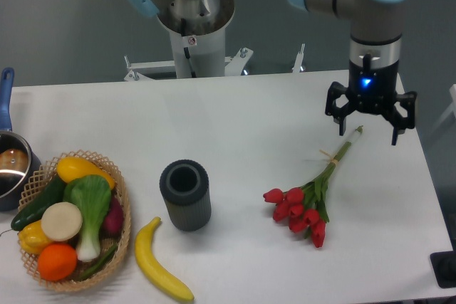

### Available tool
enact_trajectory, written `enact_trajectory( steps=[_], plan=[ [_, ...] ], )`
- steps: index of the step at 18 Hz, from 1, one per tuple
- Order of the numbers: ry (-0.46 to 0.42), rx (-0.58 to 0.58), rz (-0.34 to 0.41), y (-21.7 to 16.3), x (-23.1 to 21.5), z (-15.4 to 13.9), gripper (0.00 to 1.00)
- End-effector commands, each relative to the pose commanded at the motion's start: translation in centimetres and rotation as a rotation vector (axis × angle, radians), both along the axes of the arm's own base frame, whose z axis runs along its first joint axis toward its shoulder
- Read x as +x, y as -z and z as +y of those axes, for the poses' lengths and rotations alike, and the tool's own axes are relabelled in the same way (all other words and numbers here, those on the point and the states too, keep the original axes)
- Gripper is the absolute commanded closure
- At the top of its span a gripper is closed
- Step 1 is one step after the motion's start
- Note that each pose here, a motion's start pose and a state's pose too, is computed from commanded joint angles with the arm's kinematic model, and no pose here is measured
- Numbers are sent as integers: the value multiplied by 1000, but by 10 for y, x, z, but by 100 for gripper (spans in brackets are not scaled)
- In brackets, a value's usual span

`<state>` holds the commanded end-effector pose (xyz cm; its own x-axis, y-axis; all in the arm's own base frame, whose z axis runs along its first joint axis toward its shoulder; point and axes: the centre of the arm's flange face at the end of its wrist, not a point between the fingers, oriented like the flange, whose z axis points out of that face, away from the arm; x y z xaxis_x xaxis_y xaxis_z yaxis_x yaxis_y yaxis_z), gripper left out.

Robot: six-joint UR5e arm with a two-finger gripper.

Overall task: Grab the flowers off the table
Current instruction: 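Move the open gripper down toward the tulip stems, then lower the gripper around the tied tulip stems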

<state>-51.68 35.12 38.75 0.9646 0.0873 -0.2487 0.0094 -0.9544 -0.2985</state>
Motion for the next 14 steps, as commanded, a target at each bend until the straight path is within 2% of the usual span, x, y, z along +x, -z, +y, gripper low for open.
enact_trajectory(
  steps=[3,6,11,14],
  plan=[
    [25,-46,-83,56,-2,9,0],
    [51,-69,-122,87,-8,17,0],
    [104,-90,-117,92,-21,7,0],
    [187,-146,-113,111,-27,6,0]
  ],
)
